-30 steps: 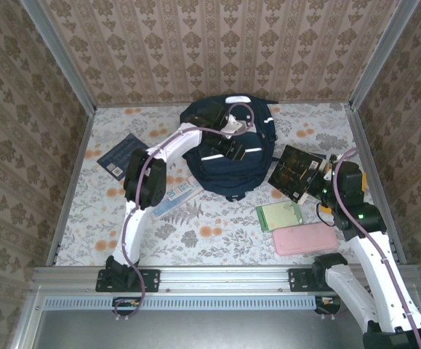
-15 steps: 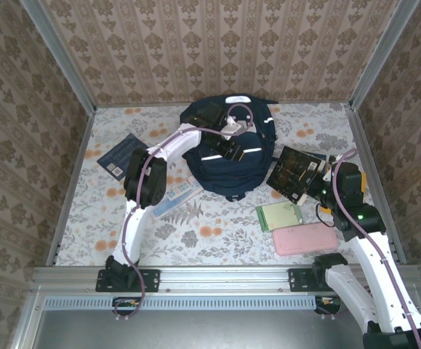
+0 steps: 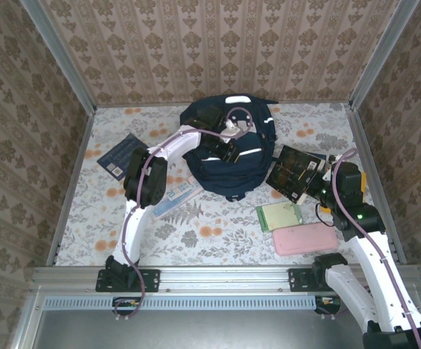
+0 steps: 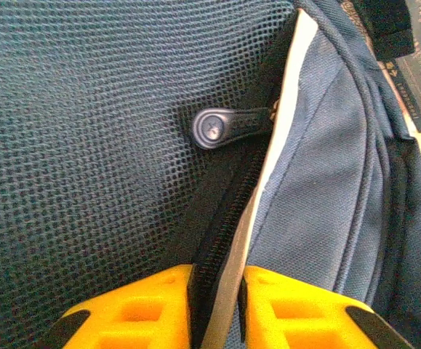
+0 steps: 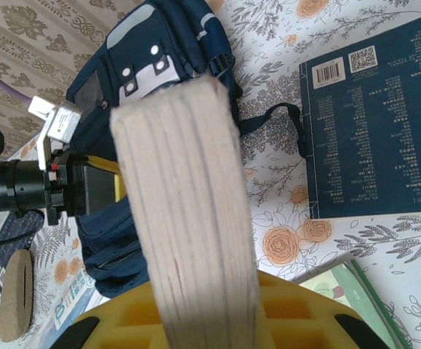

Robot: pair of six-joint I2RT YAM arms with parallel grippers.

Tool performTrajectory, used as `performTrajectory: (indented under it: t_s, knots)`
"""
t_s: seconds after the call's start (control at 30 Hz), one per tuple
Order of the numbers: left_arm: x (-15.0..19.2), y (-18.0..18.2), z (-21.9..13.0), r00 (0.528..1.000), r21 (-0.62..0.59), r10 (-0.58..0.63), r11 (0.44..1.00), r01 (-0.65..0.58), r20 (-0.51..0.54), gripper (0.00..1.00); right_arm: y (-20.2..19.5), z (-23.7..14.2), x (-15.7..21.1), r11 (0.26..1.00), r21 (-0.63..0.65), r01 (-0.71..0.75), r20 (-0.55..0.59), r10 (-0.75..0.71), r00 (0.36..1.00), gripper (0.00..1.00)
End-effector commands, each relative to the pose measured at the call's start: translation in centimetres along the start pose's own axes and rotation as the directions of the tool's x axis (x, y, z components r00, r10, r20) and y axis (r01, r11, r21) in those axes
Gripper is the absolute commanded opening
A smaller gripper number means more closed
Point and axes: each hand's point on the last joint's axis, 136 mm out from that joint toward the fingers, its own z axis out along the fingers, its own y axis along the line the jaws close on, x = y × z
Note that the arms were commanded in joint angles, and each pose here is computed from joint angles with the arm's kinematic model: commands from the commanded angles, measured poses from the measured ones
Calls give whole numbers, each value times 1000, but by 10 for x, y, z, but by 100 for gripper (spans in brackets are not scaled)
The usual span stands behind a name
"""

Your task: Pack the student bag

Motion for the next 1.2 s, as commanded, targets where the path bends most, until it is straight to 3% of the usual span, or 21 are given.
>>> performTrajectory:
  t_s: [0.0,0.07,0.27,0.5,0.9,1.17]
  knots:
    - [-4,6,6,1000,-35,30,999,-30,-11,11,19,-5,-16,997,-81,9,66,-4,998,0]
    - [-8,4,3,999,-34,42,999,-42,-4,0,18,-6,-17,997,-78,7,69,-2,998,0]
    - [-55,-14,-43,990,-16,62,998,-61,123,0,17,-14,-23,999,-46,-5,85,9,996,0]
    - [-120,-26,-126,934,54,-59,998,42,353,0,8,-43,-39,998,46,-50,136,44,990,0]
    - [-189,-56,-206,785,307,-258,947,91,563,0,53,-53,-55,969,-168,-182,118,203,972,0]
    - [-209,-74,-233,734,365,-288,929,58,615,0,85,-28,-72,896,-309,-317,45,347,937,0]
